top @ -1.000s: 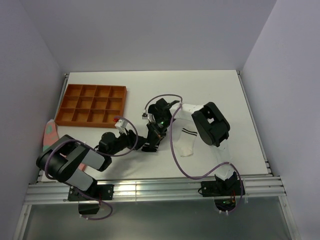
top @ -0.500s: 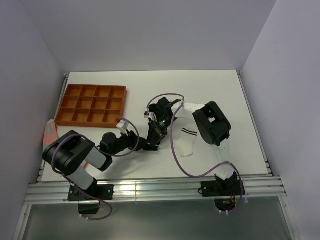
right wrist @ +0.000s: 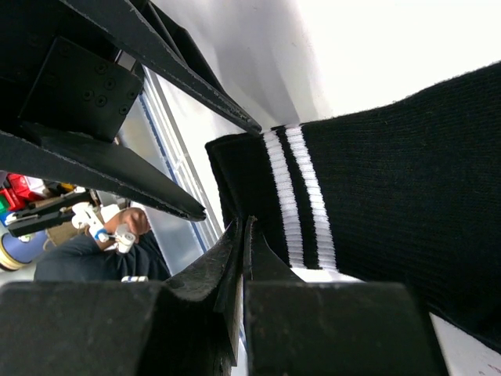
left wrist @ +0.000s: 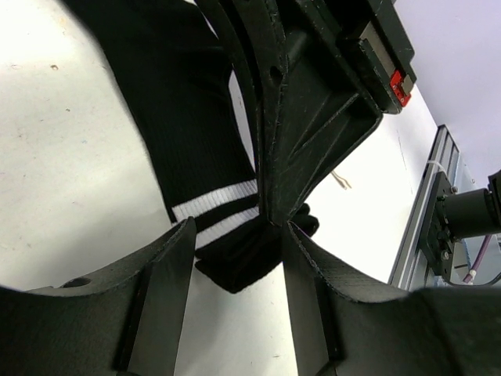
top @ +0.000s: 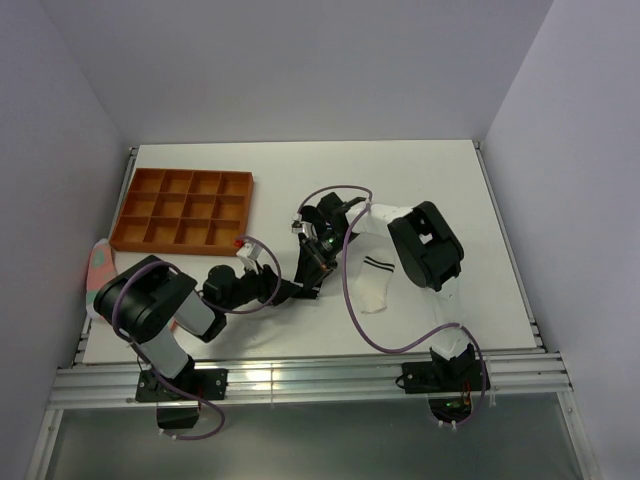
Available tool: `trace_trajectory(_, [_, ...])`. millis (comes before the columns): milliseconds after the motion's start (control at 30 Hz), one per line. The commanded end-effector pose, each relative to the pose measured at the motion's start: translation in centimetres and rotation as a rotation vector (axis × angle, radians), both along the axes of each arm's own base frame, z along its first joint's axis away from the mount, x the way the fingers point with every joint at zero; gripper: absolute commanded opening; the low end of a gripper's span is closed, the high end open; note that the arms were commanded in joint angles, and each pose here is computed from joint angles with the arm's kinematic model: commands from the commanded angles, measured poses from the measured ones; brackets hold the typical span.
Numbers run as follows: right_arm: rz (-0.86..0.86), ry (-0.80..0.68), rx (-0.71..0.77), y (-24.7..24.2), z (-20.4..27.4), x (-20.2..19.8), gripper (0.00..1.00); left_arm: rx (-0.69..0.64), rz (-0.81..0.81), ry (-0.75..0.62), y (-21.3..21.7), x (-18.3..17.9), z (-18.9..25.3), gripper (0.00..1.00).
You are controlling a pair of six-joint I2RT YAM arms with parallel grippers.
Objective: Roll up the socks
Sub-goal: Roll the sock at the center of the board.
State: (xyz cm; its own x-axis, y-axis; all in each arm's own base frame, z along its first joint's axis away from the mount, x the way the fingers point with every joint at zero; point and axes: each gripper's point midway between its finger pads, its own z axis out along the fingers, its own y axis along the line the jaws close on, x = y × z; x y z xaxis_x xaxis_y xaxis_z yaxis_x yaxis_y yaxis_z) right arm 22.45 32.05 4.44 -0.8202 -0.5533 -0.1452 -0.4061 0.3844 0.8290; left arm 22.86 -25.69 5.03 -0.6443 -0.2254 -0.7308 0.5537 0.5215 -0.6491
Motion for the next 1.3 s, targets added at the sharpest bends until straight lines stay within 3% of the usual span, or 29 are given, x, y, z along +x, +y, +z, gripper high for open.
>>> trace_trajectory(0, [-0.012,-0.001,0.025,0.0,1.3,0.4,0.02,-0.073,-0.042,-0.093,-1.2,0.6,2.7,0.54])
trace_trajectory(1267, [-0.010,0.003,0.049,-0.1,2.0,0.6,0.01,0.003,-0.049,-0.060,-1.0,0.5,0.6,0.55])
